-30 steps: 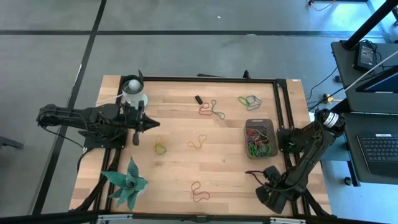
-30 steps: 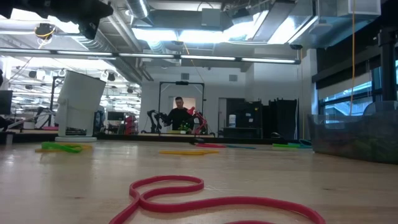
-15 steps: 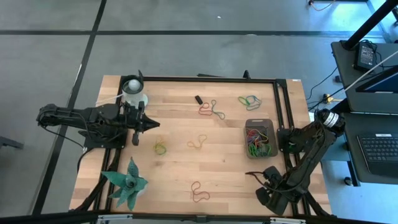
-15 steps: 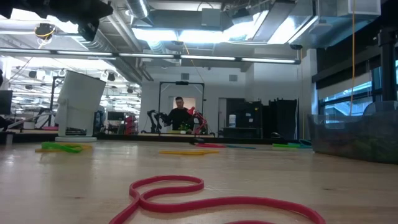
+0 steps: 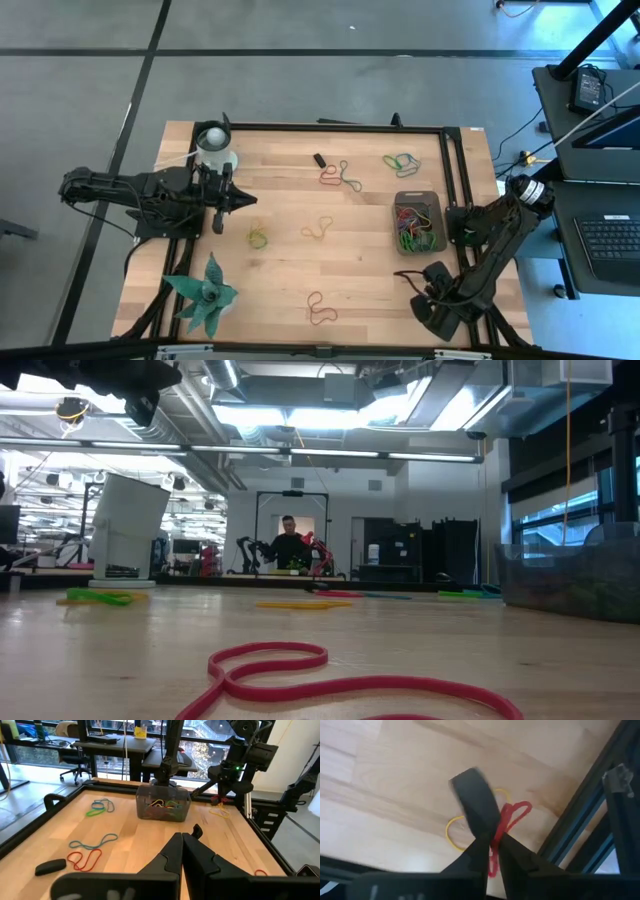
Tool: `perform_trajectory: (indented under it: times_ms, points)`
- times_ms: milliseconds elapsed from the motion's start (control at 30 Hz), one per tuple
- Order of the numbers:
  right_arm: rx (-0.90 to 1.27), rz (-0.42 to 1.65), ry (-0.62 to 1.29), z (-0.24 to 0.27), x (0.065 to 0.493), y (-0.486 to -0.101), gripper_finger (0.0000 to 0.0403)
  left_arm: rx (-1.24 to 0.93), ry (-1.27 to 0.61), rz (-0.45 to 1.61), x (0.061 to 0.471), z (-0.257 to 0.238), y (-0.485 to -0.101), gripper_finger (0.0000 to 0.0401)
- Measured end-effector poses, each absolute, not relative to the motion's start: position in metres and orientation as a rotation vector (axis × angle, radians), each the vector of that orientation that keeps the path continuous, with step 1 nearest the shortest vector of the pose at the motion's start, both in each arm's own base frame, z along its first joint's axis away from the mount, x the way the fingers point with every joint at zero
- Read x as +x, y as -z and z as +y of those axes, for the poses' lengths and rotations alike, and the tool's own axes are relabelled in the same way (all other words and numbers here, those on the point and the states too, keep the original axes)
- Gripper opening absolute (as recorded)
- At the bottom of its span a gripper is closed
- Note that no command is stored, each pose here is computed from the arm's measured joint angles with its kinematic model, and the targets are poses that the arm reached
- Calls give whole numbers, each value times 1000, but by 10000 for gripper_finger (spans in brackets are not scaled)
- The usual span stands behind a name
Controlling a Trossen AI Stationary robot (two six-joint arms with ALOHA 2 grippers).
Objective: Pick and place rubber bands into bin
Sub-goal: Put the black rubber band into the black bin
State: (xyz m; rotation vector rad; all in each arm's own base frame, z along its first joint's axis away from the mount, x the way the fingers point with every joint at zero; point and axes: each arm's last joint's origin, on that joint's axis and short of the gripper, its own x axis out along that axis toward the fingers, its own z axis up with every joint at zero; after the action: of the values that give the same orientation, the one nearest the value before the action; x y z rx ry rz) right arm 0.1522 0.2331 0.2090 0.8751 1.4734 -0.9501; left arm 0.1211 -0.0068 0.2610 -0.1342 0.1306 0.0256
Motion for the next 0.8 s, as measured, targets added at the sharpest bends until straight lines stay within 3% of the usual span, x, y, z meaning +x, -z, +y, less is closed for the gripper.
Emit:
perform_trajectory:
  times_ms: [200, 800]
  points:
    - [876, 1473, 949, 233, 153, -209, 67, -132, -26, 131, 121, -7, -261, 4]
    - [928, 1457, 936, 239, 165, -198, 69, -167, -27, 131, 121, -7, -261, 4]
